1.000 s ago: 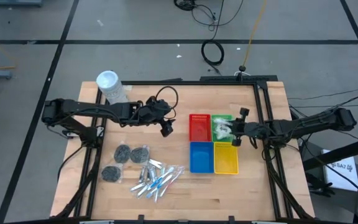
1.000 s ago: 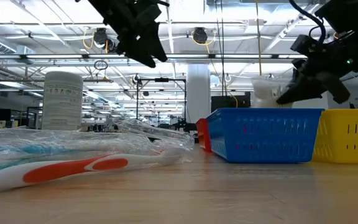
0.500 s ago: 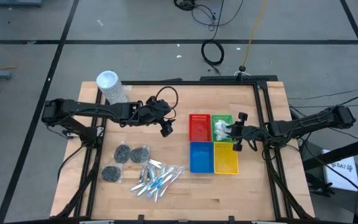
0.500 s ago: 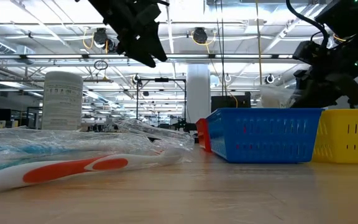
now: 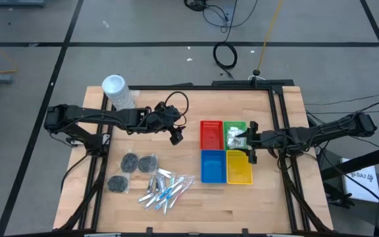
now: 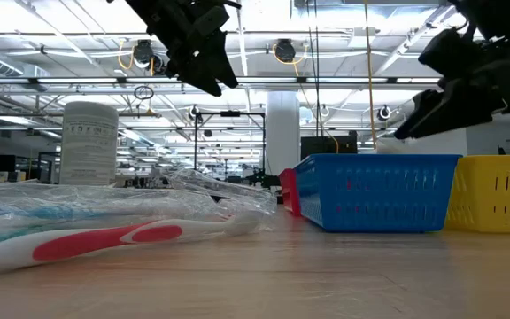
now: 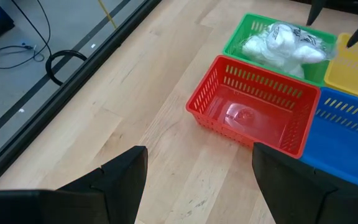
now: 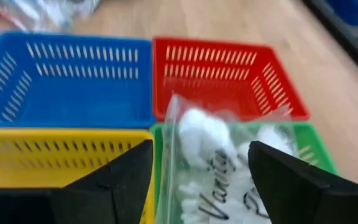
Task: Pick & Place Travel size toiletries
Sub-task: Put the cotton pack into the green bin
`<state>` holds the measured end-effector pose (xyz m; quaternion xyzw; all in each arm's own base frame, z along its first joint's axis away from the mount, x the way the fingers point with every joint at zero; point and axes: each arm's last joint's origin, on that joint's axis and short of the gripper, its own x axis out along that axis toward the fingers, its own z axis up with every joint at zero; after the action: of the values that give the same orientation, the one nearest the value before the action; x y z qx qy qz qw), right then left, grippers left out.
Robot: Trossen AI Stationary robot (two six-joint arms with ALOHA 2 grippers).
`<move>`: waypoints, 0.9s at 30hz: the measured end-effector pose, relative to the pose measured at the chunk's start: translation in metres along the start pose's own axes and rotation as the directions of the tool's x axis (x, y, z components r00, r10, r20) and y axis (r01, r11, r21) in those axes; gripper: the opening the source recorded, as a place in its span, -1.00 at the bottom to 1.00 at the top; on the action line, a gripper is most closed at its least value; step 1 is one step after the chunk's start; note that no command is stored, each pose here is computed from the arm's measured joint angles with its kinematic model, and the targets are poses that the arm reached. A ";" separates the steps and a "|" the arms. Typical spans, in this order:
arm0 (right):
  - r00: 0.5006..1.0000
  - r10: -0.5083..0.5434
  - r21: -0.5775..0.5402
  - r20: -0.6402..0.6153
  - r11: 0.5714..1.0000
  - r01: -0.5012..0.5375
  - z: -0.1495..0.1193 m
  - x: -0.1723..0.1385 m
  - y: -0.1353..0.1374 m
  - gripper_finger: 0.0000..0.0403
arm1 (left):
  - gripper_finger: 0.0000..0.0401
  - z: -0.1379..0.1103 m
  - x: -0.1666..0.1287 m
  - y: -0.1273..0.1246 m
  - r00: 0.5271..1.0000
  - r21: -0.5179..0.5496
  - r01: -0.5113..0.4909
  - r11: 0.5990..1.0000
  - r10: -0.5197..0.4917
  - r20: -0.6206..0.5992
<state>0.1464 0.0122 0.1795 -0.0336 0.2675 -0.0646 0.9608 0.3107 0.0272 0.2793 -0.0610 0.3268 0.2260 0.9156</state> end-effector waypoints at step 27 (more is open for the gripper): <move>0.914 -0.103 -0.018 -0.392 0.994 0.104 0.050 0.035 -0.012 -0.99 | 0.42 -0.006 0.000 0.002 0.998 0.017 -0.015 1.000 0.016 -0.061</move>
<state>0.2010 -0.0027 0.2053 -0.0328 0.4522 -0.1213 0.8830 0.3062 0.0270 0.2748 -0.0579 0.3571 0.2285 0.9038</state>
